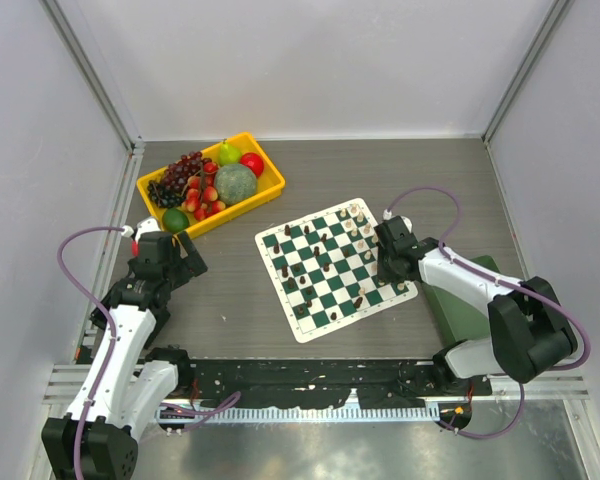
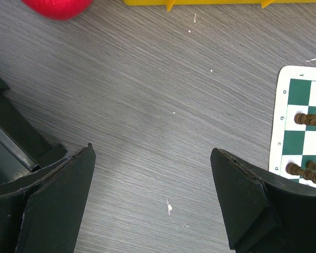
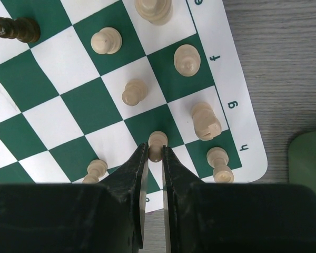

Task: Set up the chess pieces on the board

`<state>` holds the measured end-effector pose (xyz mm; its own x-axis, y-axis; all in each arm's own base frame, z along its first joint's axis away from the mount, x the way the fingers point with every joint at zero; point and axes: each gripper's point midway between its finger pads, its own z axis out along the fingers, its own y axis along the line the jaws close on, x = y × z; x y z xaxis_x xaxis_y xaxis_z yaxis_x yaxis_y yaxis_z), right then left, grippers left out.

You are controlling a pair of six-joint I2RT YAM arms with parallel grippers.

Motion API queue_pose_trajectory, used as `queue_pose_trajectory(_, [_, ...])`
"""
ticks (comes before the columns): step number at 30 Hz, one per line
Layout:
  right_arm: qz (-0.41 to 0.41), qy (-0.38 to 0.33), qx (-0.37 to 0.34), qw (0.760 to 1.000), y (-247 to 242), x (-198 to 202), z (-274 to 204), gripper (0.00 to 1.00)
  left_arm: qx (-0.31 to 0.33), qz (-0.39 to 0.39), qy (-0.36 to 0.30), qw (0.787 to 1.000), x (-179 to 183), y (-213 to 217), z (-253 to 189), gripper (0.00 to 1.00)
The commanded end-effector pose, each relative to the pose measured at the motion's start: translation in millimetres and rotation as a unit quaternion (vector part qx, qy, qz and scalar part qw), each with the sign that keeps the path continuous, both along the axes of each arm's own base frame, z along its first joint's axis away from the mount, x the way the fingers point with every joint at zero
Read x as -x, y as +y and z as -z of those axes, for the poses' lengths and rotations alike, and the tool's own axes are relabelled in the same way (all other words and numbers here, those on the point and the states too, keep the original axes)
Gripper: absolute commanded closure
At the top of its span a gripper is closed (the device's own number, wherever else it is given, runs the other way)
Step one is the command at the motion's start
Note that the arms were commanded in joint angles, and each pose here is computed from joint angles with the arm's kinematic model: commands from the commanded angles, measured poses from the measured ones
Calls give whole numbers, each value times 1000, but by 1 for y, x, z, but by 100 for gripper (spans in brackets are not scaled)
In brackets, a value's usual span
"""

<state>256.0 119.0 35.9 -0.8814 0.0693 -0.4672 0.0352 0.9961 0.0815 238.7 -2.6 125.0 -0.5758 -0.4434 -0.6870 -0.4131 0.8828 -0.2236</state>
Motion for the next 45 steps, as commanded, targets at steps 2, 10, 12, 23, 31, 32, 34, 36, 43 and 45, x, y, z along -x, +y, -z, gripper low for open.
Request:
queue_pose_trajectory(2, [6, -43, -3, 999, 3, -22, -20, 86, 0, -4, -20, 1000, -7, 1, -9, 1])
queue_pose_trajectory(10, [6, -43, -3, 999, 4, -27, -20, 85, -1, -5, -21, 1000, -7, 2, -9, 1])
queue_pose_trajectory(12, [5, -40, -2, 999, 5, -26, -18, 85, -2, -5, -19, 1000, -6, 2, -8, 1])
queue_pose_trajectory(23, [-3, -15, 3, 1000, 4, -17, -3, 80, -3, -5, -16, 1000, -6, 3, -6, 1])
queue_pose_trajectory(31, [-8, -45, -4, 999, 5, -24, -32, 58, -6, -6, -18, 1000, -6, 4, -8, 1])
queue_pose_trajectory(32, [-10, -49, -8, 999, 6, -25, -38, 57, -6, -6, -18, 1000, -6, 4, -7, 1])
queue_pose_trajectory(34, [-14, -57, -12, 998, 8, -25, -47, 56, -5, -5, -18, 1000, -7, 3, -8, 1])
queue_pose_trajectory(36, [-16, -63, -20, 998, 9, -25, -54, 56, -5, -4, -17, 1000, -7, 3, -9, 1])
queue_pose_trajectory(43, [-28, -62, -40, 997, 20, -19, -56, 55, 3, -1, -22, 1000, -8, 0, -10, 1])
queue_pose_trajectory(45, [-34, -55, -44, 997, 24, -16, -52, 55, 6, 0, -22, 1000, -8, -1, -11, 1])
